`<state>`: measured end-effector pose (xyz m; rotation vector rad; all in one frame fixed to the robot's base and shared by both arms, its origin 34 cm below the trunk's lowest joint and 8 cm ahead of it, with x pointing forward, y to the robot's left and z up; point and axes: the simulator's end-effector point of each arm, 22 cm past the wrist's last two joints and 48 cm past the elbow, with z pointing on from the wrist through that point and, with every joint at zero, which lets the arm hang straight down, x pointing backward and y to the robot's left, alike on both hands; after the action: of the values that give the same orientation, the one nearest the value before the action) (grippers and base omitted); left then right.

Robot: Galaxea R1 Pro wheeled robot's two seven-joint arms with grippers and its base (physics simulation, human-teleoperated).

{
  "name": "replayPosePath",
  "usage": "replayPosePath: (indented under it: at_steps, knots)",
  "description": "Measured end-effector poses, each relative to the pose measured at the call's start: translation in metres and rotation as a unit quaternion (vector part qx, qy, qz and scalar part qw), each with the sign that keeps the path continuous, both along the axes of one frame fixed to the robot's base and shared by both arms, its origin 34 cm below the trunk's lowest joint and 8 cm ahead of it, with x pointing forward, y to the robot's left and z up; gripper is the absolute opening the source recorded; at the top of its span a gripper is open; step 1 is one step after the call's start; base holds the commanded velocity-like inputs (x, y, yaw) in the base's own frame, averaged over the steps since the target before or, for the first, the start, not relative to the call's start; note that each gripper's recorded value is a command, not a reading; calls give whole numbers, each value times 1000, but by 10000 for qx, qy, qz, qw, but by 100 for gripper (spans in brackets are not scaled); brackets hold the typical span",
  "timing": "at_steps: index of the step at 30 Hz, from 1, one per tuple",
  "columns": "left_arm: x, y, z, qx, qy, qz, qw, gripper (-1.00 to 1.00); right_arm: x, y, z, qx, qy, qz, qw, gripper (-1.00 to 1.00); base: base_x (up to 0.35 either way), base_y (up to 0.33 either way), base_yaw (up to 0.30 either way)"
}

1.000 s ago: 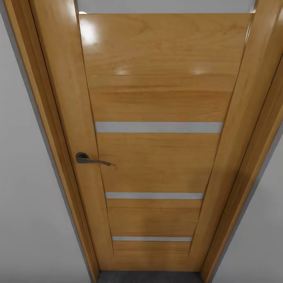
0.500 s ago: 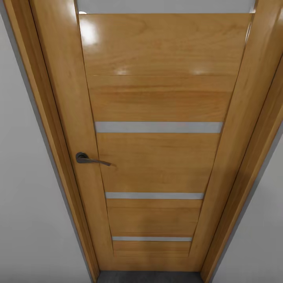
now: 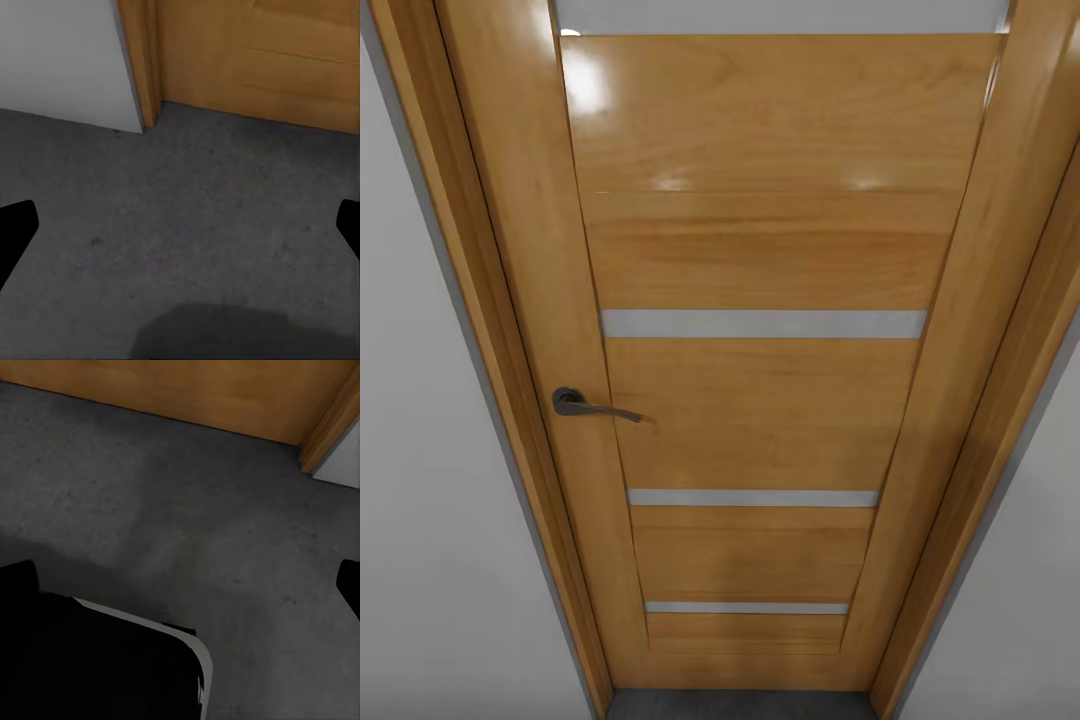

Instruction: Move the two storage containers from the living room to the garage. In the garage, place one container on the floor and stack the other container on top of it (either order is fine).

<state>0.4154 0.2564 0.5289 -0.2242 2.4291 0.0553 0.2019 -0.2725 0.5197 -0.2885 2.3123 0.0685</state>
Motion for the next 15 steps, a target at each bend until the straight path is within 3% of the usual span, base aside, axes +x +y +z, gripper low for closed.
replayPosePath:
  at_steps: [6,15]
  knots:
    - [28,-22,29,83,-553,532,9970,100,5,3,1,38,-58,42,10000,100,0,0,0]
    - [37,-23,38,88,-718,638,9953,100,14,4,4,51,-175,61,9998,100,0,0,0]
